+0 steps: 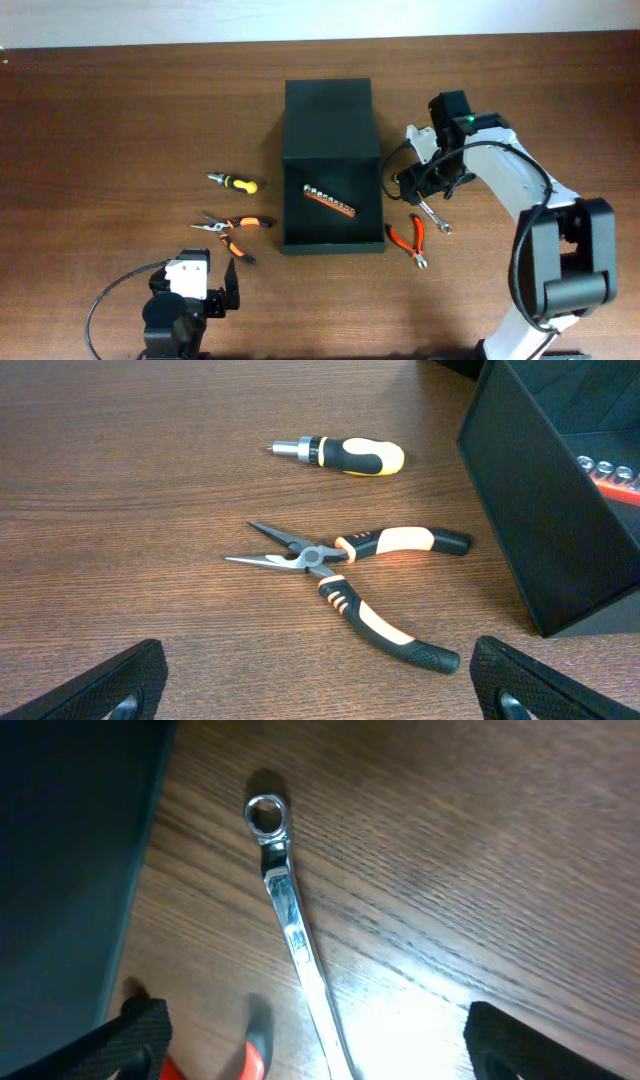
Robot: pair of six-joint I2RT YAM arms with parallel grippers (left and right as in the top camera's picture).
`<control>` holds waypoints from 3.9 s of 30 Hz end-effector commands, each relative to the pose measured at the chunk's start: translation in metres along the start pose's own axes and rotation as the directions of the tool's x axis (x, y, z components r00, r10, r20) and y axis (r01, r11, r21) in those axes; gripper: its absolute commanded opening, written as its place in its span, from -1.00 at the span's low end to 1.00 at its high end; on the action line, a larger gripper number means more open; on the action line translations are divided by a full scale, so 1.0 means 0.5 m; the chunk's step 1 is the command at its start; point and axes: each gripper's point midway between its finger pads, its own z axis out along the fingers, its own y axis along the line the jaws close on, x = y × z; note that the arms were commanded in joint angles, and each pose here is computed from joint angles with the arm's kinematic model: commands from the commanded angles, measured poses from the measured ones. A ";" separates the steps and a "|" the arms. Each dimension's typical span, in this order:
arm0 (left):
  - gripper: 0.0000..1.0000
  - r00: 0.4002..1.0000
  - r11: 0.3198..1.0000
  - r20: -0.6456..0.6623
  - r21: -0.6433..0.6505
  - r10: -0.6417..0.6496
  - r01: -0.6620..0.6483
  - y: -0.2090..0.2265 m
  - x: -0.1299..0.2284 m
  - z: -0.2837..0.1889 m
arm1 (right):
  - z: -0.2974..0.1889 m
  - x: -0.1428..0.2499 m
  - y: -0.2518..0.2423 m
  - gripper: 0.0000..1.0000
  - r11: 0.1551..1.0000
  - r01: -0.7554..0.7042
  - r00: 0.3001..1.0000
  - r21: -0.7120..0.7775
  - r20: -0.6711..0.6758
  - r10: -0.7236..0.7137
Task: Pack container
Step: 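Move right gripper to the chrome wrench and grasp it, then lift the wrench into the box and open the right gripper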
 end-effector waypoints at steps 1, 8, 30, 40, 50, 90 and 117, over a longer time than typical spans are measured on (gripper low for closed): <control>0.99 1.000 1.000 0.010 -0.015 0.013 -0.013 0.006 -0.002 0.000 | 0.030 0.013 -0.007 0.79 1.000 -0.008 0.999 0.021 -0.049 0.009; 0.99 1.000 1.000 0.010 -0.015 0.013 -0.013 0.006 -0.002 0.000 | 0.067 0.025 -0.010 0.71 1.000 -0.011 0.995 0.017 -0.097 0.013; 0.98 1.000 1.000 0.010 -0.015 0.013 -0.013 0.006 -0.002 0.000 | 0.078 -0.016 0.019 0.27 0.982 0.114 0.992 0.148 -0.074 -0.104; 0.98 1.000 1.000 0.010 -0.015 0.013 -0.013 0.006 -0.002 0.000 | 0.085 -0.015 0.019 0.07 0.983 0.114 0.991 0.146 -0.080 -0.104; 0.99 1.000 1.000 0.010 -0.015 0.013 -0.013 0.006 -0.002 0.000 | 0.113 0.000 0.017 -0.47 0.984 0.116 0.987 0.135 -0.124 -0.099; 0.98 1.000 1.000 0.010 -0.014 0.014 -0.014 0.005 -0.002 0.000 | -0.150 -0.130 0.291 -0.92 0.899 0.439 0.898 0.003 -0.013 -0.439; 0.98 1.000 1.000 0.010 -0.015 0.013 -0.013 0.006 -0.002 0.000 | 0.019 -0.151 0.419 -0.89 0.795 0.604 0.796 -0.049 -0.014 -0.606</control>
